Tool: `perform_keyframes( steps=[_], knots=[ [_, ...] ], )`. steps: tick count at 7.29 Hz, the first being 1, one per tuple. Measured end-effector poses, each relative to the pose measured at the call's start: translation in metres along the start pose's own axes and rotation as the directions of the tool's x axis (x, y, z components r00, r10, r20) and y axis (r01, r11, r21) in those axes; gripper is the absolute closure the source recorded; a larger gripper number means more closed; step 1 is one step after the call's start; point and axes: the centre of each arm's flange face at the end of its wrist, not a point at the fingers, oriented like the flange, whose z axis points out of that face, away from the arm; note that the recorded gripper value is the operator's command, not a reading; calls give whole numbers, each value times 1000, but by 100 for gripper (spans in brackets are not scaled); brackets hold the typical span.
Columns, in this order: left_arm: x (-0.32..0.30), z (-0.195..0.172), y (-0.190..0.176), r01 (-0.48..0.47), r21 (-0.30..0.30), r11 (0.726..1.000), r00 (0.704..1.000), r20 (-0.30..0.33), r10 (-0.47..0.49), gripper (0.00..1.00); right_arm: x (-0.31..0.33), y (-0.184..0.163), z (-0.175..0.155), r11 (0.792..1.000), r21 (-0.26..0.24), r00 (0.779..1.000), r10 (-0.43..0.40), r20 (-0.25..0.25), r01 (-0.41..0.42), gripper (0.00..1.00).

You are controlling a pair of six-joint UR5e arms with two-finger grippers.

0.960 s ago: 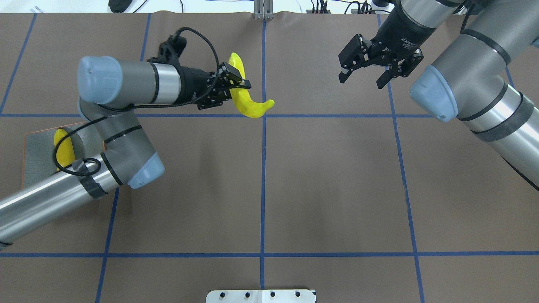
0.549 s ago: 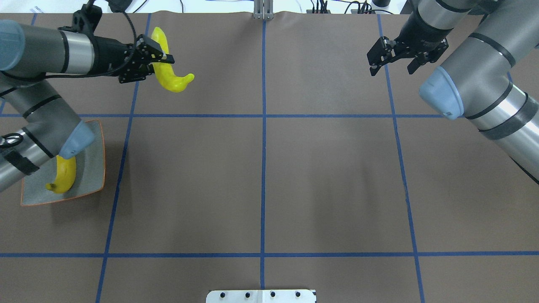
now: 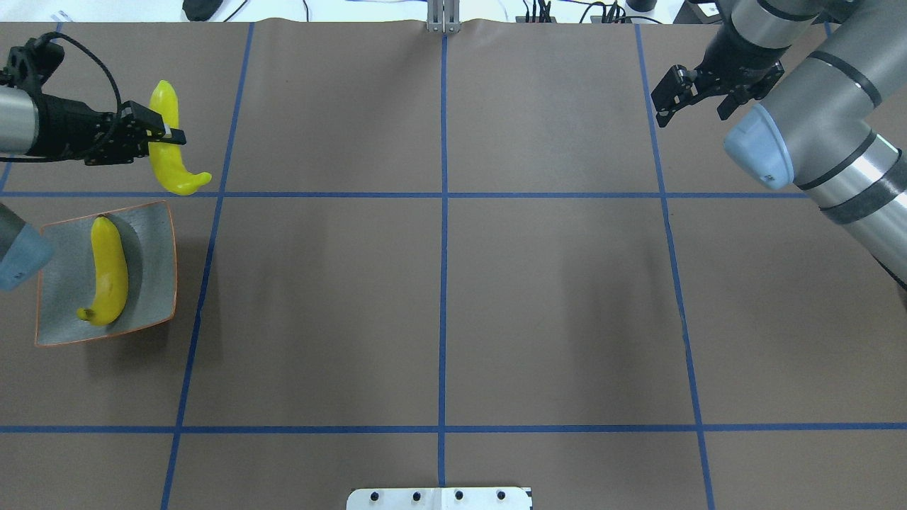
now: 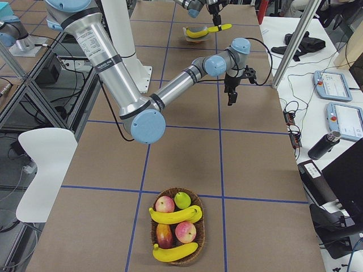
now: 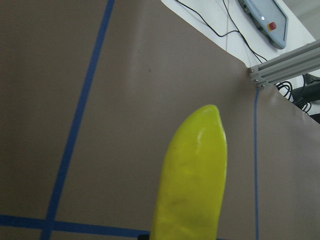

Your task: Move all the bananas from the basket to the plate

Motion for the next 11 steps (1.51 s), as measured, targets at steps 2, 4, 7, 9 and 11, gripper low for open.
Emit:
perform_keyframes(
  steps=[2, 4, 7, 9, 11],
  knots=[
    [-37, -21, 13, 15, -8, 1000, 999, 38, -14, 100, 6, 0, 3, 1000, -6, 1000, 5, -4, -5, 0],
    [-58, -26, 25, 31, -20, 999, 997, 65, -30, 100, 9, 1, 5, 1000, -10, 1000, 9, -2, -9, 0],
    [-64, -7, 51, 28, -76, 997, 996, 83, -22, 100, 15, 4, 12, 1000, -19, 1000, 15, -5, -15, 0],
    [-70, 2, 63, 30, -101, 994, 995, 96, -20, 100, 17, 4, 14, 1000, -24, 1000, 18, -6, -19, 0],
    [-80, 1, 68, 8, -110, 994, 994, 109, 4, 68, 17, 4, 14, 999, -24, 1000, 21, -6, -21, 0]
  ],
)
